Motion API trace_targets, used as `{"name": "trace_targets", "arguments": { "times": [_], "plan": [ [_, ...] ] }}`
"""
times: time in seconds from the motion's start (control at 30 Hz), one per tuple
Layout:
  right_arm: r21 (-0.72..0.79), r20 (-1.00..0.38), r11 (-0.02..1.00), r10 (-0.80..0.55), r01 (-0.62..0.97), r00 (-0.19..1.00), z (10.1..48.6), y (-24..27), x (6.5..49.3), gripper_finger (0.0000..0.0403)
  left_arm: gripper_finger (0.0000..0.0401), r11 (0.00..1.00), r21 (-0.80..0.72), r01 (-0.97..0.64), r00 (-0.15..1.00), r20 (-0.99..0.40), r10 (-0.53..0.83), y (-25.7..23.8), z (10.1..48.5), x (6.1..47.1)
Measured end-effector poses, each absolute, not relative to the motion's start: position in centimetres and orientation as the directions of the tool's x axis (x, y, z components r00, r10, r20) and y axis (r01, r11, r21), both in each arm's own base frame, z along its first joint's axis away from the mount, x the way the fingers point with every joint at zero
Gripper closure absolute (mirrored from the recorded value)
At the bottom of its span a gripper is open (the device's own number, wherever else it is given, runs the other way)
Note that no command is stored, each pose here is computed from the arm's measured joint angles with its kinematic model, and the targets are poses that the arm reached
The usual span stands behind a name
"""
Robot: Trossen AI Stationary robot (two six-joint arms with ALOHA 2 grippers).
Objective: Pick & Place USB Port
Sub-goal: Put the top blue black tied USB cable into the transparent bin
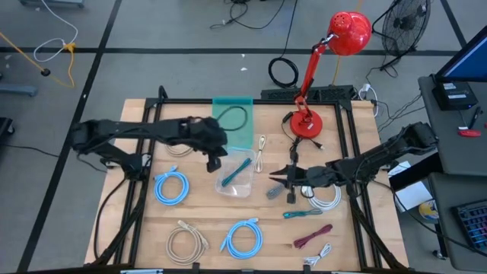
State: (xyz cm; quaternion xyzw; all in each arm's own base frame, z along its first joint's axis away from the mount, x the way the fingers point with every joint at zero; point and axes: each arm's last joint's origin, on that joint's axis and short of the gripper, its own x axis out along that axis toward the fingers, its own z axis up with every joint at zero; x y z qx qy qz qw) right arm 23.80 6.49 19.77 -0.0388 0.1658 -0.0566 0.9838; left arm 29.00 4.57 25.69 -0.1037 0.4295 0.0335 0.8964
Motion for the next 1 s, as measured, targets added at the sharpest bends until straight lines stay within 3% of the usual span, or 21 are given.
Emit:
{"name": "trace_targets", "arguments": {
  "times": [0.13,0.27,0.43,0.73,1.0],
  "plan": [
    [-0.106,-0.367,0.975,-0.221,0.196,0.903,19.2,6.0,23.6,0.0398,0.0400,0.981,-0.147,-0.130,0.511,-0.858,-0.061,3.9,25.2,31.3],
    [-0.110,-0.411,0.946,-0.323,0.306,0.852,18.5,5.7,23.1,0.0396,0.0400,0.984,-0.125,-0.128,0.399,-0.915,-0.064,3.1,23.6,33.1],
    [-0.109,-0.443,0.943,-0.328,0.313,0.834,18.2,5.6,23.0,0.0401,0.0401,0.985,-0.086,-0.151,0.268,-0.963,-0.042,2.6,21.4,34.3],
    [-0.116,-0.429,0.944,-0.327,0.307,0.842,18.3,5.6,23.0,0.0402,0.0401,0.989,-0.068,-0.132,0.259,-0.965,-0.032,2.5,21.2,34.5],
    [-0.124,-0.400,0.945,-0.325,0.301,0.857,18.6,5.6,23.2,0.0402,0.0401,0.997,-0.076,0.026,0.244,-0.966,-0.080,2.4,20.6,34.7]
  ]
}}
